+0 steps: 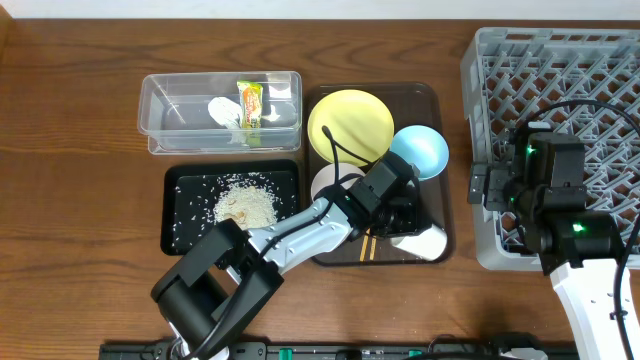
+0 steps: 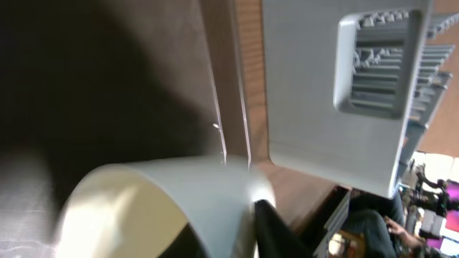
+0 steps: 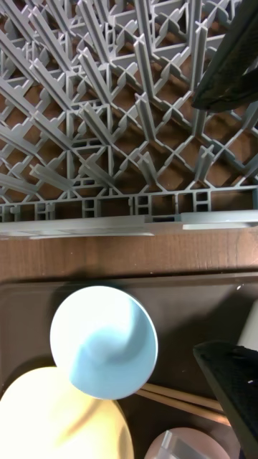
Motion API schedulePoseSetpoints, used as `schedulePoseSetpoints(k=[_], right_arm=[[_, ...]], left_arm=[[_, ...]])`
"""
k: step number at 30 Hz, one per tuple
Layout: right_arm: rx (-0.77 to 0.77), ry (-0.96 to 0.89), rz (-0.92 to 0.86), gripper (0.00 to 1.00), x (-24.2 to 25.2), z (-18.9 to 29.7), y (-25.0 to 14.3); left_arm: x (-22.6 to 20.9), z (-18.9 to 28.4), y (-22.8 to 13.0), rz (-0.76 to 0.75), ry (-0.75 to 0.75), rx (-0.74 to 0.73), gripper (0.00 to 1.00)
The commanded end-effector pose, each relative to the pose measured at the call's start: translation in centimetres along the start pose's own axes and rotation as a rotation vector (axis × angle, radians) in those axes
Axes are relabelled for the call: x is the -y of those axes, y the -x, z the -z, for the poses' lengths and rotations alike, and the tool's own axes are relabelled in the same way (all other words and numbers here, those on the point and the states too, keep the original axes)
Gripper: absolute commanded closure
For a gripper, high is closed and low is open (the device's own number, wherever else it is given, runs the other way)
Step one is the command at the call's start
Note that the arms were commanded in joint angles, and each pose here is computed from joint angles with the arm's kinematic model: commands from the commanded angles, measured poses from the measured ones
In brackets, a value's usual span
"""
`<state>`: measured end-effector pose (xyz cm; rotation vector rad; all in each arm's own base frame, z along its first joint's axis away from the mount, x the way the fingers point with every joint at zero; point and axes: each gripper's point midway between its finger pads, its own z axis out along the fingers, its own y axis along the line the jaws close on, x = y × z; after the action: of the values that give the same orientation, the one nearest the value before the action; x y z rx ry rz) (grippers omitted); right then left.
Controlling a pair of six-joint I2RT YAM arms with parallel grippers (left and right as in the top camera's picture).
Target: Sort waste into correct bins and load items into the dishwasher rack
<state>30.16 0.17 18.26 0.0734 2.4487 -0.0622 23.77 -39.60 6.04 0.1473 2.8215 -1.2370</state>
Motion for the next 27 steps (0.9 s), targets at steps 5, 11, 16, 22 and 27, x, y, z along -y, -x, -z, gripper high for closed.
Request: schedulePoseSetpoints(k=[5, 11, 16, 22, 27], right_arm=[[0.02, -0.014, -0.021, 0.01, 0.5, 0.5, 0.7], [0.019, -0.014, -0.021, 0.01, 0.5, 0.5, 0.7], [0.04, -0.012, -0.025, 0.01, 0.4, 0.5, 1.2], [0.101, 0.127, -0.002, 0.02, -1.8, 0.7, 2.8], [0.124, 0.489, 0.147, 0.03, -7.8, 2.0, 2.9]], left_arm=[[-1.5, -0.5, -0.8, -0.011, 0.042, -0.026, 0.94], [-1.0, 0.3, -0.2, -0.085, 0.028, -0.008, 0.94], [1.0, 4.0, 2.1, -0.162, -0.063, 0.042, 0.94], [0.3, 10.7, 6.4, -0.169, -0.061, 0.185, 0.94], [0.0, 16.6, 9.6, -0.147, -0.131, 0.296, 0.94]])
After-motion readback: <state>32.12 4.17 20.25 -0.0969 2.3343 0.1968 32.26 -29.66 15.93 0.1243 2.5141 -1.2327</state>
